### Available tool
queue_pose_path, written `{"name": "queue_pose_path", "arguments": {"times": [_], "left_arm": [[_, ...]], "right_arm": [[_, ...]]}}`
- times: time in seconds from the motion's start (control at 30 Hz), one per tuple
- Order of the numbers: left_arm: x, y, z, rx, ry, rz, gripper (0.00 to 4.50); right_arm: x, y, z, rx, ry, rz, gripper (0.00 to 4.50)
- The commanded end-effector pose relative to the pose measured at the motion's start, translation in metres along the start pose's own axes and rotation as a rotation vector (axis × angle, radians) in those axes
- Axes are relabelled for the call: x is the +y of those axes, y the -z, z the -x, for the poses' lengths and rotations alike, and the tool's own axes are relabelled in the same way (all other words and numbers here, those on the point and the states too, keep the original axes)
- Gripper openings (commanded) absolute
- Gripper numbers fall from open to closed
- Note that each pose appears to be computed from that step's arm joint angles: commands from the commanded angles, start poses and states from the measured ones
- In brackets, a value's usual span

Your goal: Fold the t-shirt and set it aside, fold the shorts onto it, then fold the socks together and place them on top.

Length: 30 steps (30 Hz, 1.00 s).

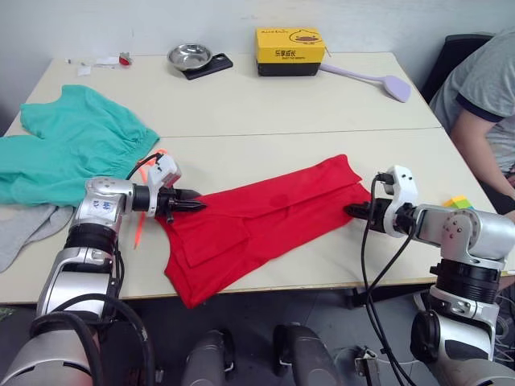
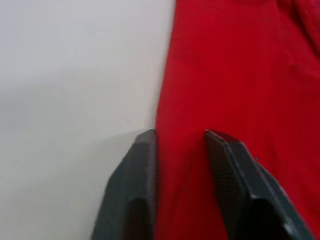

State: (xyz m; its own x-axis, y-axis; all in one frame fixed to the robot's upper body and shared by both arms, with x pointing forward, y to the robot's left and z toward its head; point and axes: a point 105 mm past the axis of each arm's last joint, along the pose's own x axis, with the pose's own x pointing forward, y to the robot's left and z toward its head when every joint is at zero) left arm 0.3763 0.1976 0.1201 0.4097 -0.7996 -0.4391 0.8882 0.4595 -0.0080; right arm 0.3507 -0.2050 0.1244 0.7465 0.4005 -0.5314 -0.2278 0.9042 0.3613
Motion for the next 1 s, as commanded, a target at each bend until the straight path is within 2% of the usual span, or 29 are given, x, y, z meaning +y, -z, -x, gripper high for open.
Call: {"name": "queue_pose_path", "arguments": {"times": [0.03,0.07,0.1,0.2,0.4,0.53,0.63,0.77,0.87,1.0], "left_arm": [[-0.016,0.021,0.003,0.025,0.035,0.058,0.39],[-0.02,0.021,0.004,0.008,0.027,0.059,0.05],[-0.024,0.02,0.006,-0.013,0.01,0.064,0.01],[-0.036,0.016,0.011,-0.062,-0.056,0.081,0.01],[-0.065,0.016,0.022,-0.098,-0.227,0.078,0.01],[-0.094,0.015,0.023,-0.151,-0.284,0.12,0.01],[-0.118,0.02,0.016,-0.164,-0.294,0.163,0.01],[-0.12,0.021,0.014,-0.185,-0.323,0.204,0.01],[-0.114,0.021,0.017,-0.196,-0.331,0.222,0.01],[-0.104,0.018,0.026,-0.218,-0.304,0.242,1.03]], "right_arm": [[0.007,-0.011,-0.006,-0.004,-0.039,0.072,0.0],[0.007,-0.017,-0.008,-0.007,-0.034,0.119,0.0],[0.007,-0.021,-0.01,-0.006,-0.032,0.162,0.0],[0.011,-0.035,-0.019,-0.009,-0.034,0.253,0.0],[0.03,-0.058,-0.045,-0.013,-0.053,0.367,0.0],[0.042,-0.072,-0.06,-0.041,-0.061,0.376,0.0],[0.048,-0.088,-0.069,-0.115,-0.04,0.392,0.0],[0.055,-0.104,-0.073,-0.226,-0.058,0.471,0.0],[0.055,-0.107,-0.071,-0.249,-0.076,0.481,0.0],[0.052,-0.116,-0.063,-0.276,-0.092,0.526,1.02]]}}
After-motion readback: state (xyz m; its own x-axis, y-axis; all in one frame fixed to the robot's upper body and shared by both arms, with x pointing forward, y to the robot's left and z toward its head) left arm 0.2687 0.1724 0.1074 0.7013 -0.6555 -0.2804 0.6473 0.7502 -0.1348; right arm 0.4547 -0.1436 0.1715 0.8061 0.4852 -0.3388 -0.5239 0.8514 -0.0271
